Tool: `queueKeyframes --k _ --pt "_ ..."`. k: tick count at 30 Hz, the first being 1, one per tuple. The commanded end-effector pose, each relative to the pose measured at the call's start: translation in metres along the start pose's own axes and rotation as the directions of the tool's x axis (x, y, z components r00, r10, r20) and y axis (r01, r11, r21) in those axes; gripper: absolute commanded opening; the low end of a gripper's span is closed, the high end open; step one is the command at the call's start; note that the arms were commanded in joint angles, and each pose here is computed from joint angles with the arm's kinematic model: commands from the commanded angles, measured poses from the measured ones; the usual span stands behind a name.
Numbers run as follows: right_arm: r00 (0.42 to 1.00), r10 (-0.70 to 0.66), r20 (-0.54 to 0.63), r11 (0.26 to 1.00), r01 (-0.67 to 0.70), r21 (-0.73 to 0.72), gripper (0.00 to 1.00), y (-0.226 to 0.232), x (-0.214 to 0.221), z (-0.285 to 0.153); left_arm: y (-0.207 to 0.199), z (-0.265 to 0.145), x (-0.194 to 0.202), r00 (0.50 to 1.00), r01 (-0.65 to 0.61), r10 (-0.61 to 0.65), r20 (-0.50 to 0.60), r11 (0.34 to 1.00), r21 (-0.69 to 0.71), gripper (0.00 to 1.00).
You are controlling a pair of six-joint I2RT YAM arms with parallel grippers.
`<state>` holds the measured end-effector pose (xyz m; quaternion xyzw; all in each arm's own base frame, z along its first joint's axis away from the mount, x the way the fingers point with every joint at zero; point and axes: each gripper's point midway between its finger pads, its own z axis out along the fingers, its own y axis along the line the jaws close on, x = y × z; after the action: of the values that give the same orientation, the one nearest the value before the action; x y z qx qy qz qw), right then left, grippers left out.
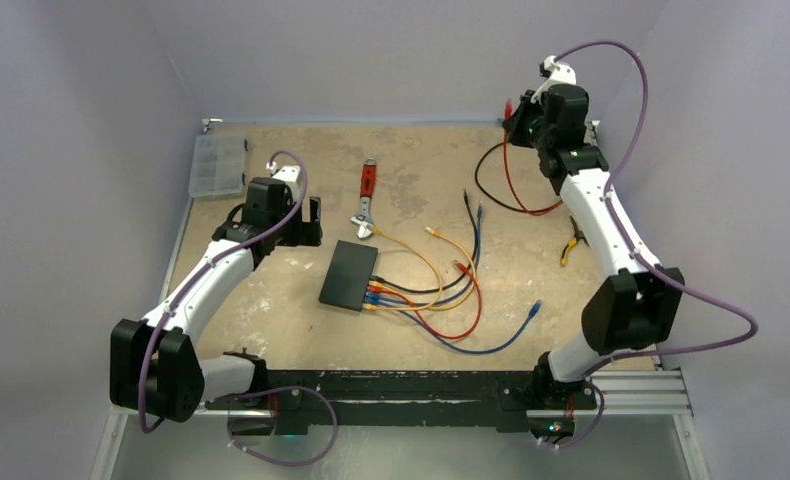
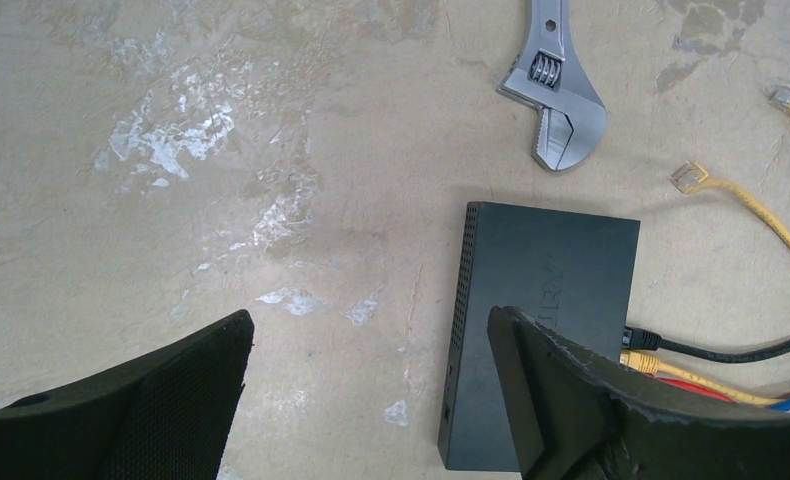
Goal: Pull the plug from the switch port
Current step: Place the connector at the center of the board.
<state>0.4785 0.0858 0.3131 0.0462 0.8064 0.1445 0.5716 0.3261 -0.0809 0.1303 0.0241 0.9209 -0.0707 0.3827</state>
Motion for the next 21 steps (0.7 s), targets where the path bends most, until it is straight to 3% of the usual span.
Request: queueKeyframes --k 1,6,21 --pt "1.0 -0.015 0.023 0.988 0.011 0.156 0.0 -0.034 -0.007 0.016 0.001 0.001 0.001 1.0 -0.011 0.011 0.001 1.0 0.001 0.88" --pt "0.999 -0.038 -0.003 0.964 0.038 0.263 0.0 -0.06 -0.003 0.034 0.0 0.002 0.0 1.0 -0.009 0.009 0.0 1.0 0.006 0.88" --pt "0.998 -0.049 -0.04 0.961 0.058 0.272 0.0 -0.069 0.0 0.096 0.0 0.001 0.0 1.0 -0.011 0.011 0.001 1.0 0.008 0.88"
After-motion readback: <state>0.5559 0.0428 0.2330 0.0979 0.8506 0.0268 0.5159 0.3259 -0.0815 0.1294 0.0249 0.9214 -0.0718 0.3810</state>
